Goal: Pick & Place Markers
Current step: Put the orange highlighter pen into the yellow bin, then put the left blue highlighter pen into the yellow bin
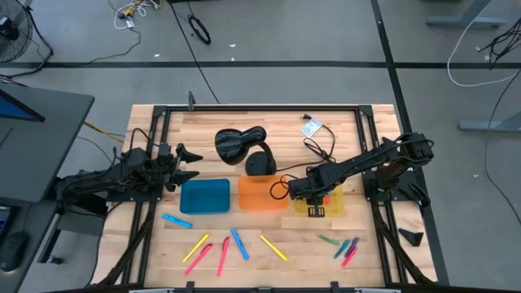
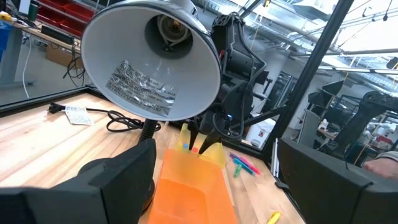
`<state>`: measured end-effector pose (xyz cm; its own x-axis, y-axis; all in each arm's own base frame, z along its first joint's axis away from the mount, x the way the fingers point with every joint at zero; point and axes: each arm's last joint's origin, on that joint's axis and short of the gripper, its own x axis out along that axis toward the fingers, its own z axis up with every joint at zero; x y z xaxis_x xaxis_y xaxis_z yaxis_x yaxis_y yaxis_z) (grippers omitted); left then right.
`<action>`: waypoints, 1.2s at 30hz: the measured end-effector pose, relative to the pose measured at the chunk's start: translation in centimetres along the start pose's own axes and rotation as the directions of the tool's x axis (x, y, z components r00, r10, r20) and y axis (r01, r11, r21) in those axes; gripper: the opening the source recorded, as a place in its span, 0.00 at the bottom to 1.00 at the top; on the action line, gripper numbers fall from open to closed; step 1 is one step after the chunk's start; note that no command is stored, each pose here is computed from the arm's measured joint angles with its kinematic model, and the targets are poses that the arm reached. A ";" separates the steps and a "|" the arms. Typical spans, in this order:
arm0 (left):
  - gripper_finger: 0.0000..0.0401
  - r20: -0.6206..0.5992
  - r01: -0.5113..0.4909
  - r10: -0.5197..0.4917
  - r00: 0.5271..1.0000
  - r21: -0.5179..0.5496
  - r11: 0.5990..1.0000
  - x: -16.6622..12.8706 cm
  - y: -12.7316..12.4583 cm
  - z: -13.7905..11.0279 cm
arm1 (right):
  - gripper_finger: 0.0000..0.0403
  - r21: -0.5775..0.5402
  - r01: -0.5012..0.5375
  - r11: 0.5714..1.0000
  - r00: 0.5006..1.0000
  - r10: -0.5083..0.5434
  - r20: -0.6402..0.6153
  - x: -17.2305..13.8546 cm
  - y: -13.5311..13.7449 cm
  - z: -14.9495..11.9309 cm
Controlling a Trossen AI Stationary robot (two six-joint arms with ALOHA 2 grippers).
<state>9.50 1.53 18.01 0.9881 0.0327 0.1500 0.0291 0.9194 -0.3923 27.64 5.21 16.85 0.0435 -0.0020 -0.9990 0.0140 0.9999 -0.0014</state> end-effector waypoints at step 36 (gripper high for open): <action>0.85 0.000 0.000 0.000 1.000 0.000 1.000 0.0 0.0 0.0 | 0.32 -0.031 -0.008 0.999 0.999 0.010 0.050 -1.9 -0.1 -0.7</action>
<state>9.50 1.53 18.00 0.9881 0.0330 0.1501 0.0289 0.9193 -0.3924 26.88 5.08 18.76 0.0932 0.0070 -0.9956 -0.0171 0.9998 0.0055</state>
